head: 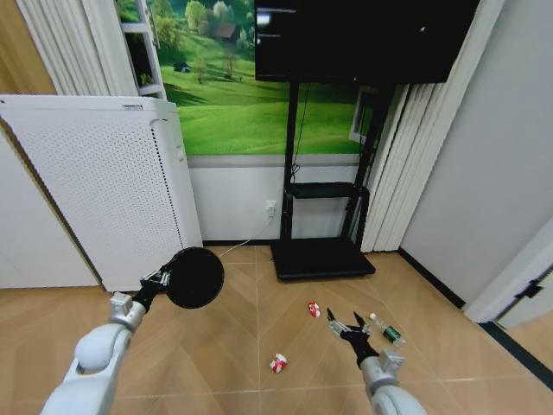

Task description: Pick up the trash bin and place the garbage on the floor into it.

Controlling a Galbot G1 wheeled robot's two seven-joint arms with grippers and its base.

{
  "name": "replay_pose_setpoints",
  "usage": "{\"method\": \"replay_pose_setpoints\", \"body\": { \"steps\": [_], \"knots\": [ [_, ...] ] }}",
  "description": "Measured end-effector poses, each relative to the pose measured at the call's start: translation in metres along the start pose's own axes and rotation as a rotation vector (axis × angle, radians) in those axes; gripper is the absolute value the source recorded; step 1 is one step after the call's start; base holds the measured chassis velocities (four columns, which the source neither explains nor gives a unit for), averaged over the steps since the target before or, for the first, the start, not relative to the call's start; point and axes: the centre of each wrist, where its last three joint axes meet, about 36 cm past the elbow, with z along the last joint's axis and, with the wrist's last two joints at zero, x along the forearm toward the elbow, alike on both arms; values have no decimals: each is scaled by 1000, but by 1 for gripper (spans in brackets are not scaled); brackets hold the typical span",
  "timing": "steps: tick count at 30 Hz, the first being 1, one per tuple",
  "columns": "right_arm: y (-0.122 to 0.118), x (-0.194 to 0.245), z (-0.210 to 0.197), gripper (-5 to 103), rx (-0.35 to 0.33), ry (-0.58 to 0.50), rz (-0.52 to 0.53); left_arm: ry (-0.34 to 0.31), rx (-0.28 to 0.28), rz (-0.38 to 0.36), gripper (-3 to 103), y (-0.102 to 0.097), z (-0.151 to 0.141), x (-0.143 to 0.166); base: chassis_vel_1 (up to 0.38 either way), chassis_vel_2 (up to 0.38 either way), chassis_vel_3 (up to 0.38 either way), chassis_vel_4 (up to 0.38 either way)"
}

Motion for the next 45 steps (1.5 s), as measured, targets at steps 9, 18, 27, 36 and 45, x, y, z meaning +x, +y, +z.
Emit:
{"method": "replay_pose_setpoints", "body": {
  "steps": [9, 18, 27, 36, 45],
  "knots": [
    [-13, -39, -7, 100, -87, 226, -216, 5, 122, 178, 7, -80, 11, -42, 0, 0, 0, 0],
    [-17, -47, 4, 100, 80, 358, -368, 16, 112, 194, 7, -95, 11, -37, 0, 0, 0, 0],
    [22, -93, 39, 100, 189, 428, -477, 17, 93, 183, 7, -88, 8, -31, 0, 0, 0, 0],
    [38, -133, 54, 100, 431, 509, -599, 5, 83, 187, 7, -86, 3, -23, 0, 0, 0, 0],
    [29, -174, 28, 100, 724, 397, -868, -11, 88, 186, 7, -80, -2, -11, 0, 0, 0, 0]
  ]
}}
